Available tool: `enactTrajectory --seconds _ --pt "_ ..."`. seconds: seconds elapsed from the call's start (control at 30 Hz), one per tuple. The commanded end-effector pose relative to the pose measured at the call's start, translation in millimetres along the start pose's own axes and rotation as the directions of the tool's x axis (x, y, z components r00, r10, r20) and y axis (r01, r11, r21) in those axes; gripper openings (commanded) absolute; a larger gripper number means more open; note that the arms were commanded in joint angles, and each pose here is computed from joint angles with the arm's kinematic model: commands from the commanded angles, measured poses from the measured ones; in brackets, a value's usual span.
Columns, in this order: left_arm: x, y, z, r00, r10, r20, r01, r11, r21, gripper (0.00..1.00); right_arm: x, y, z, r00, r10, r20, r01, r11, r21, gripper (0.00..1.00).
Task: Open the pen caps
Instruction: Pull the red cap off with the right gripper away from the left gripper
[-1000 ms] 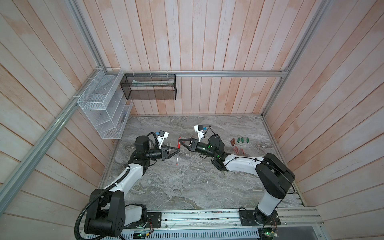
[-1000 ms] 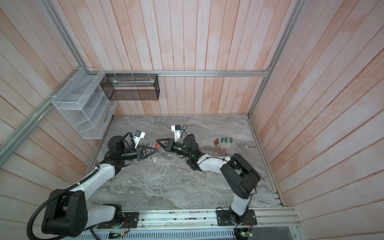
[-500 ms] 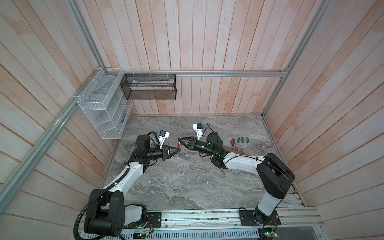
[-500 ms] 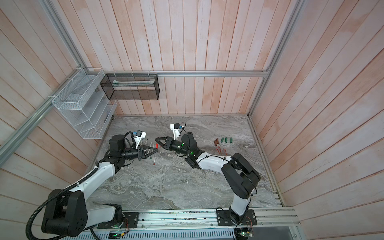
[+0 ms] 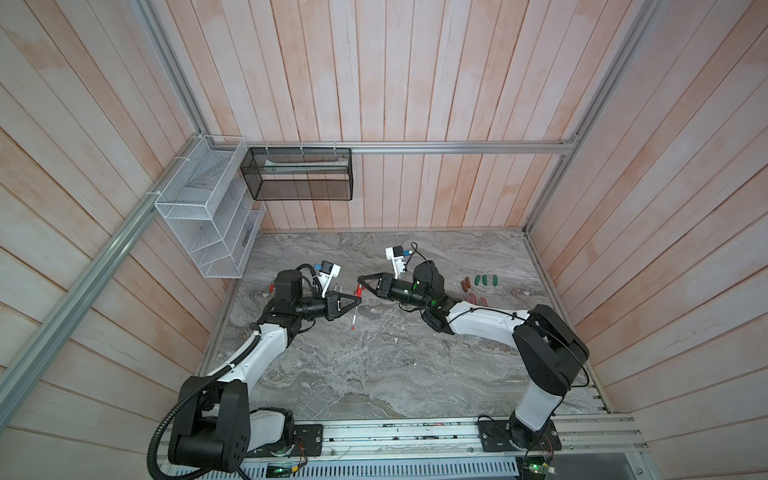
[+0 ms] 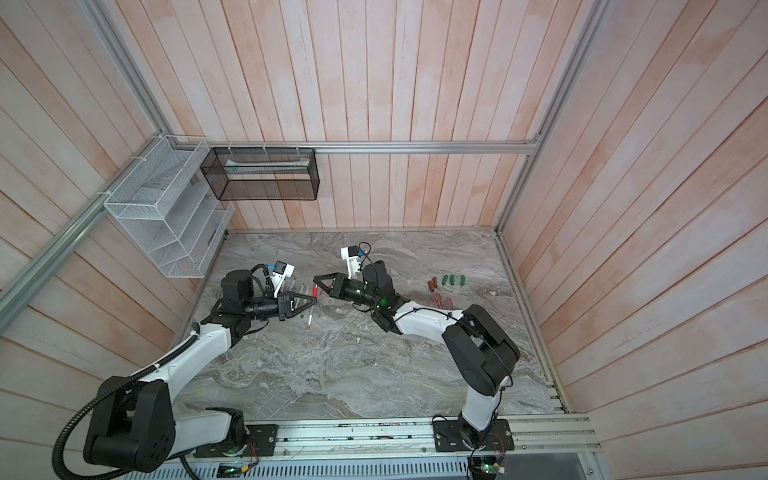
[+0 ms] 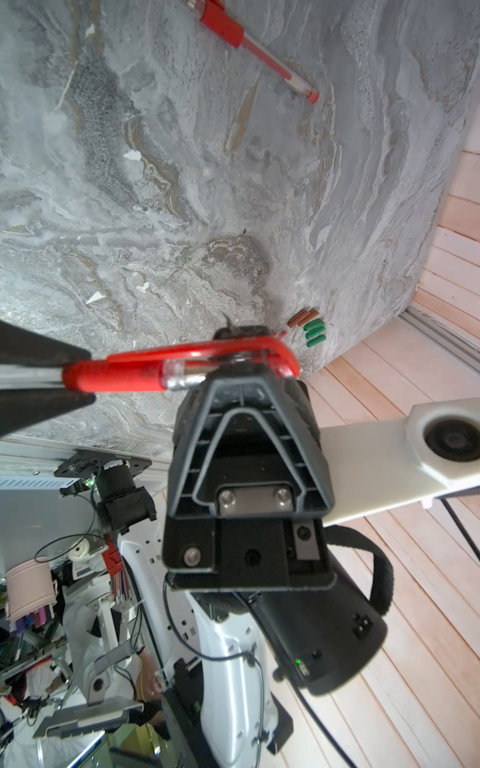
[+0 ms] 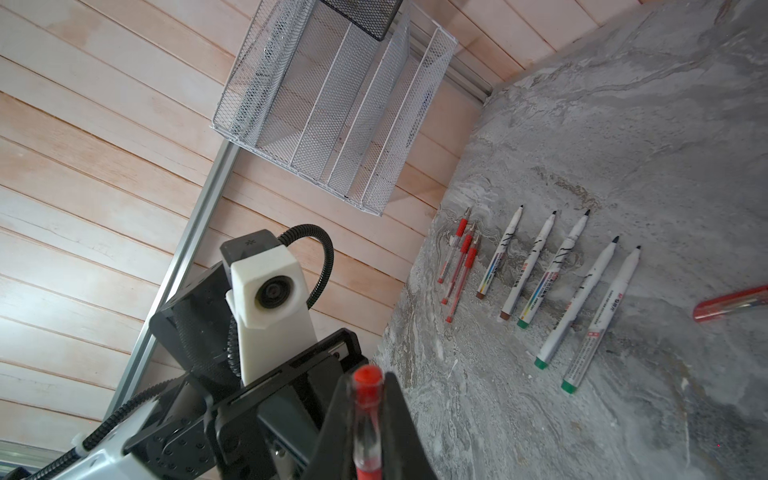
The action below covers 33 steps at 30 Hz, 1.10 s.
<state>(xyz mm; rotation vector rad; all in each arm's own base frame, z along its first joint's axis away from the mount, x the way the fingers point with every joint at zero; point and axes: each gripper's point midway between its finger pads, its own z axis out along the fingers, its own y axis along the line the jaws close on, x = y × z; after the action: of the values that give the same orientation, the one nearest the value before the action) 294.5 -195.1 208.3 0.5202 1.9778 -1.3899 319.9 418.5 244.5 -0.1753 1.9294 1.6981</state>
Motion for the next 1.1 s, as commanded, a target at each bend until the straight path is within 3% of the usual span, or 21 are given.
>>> enactTrajectory --seconds 0.0,0.1,0.2,0.33,0.53,0.7,0.87,1.07 --pt "15.8 -10.5 7.8 0.997 0.055 -0.049 -0.052 0.997 0.054 0.00 -77.2 12.0 -20.9 0.980 -0.013 0.197 0.016 1.000 -0.012 0.00" --pt "24.7 -10.9 10.1 0.997 0.043 -0.063 -0.039 0.998 0.055 0.00 -135.0 16.2 -53.0 0.941 -0.022 0.337 0.024 1.000 -0.003 0.00" --pt "39.9 -14.3 13.9 0.995 0.056 -0.083 -0.051 0.997 0.063 0.00 -180.9 20.9 -106.0 0.859 -0.014 0.512 0.015 1.000 0.002 0.00" --pt "53.8 -14.8 16.9 0.993 0.047 -0.106 -0.040 0.997 0.059 0.00 -194.7 30.6 -143.9 0.790 -0.064 0.610 0.040 0.998 0.053 0.00" --pt "48.7 -8.5 19.4 0.994 0.018 -0.104 -0.018 1.000 0.006 0.00 -180.9 19.5 -167.8 0.790 -0.042 0.612 0.003 0.998 0.065 0.00" --pt "38.6 16.6 7.0 0.997 -0.025 -0.071 0.011 0.981 -0.193 0.00 -171.4 8.5 -182.7 0.825 -0.098 0.556 0.000 0.985 0.174 0.00" --pt "31.5 62.5 -31.7 0.998 0.015 -0.066 -0.046 0.863 -0.502 0.00 -154.4 -4.1 -208.3 0.845 -0.149 0.514 -0.003 0.959 0.283 0.00" --pt "6.6 112.2 -83.6 0.993 0.108 -0.048 -0.109 0.683 -0.722 0.00 -127.1 -28.6 -241.2 0.870 -0.203 0.449 -0.011 0.903 0.430 0.00"
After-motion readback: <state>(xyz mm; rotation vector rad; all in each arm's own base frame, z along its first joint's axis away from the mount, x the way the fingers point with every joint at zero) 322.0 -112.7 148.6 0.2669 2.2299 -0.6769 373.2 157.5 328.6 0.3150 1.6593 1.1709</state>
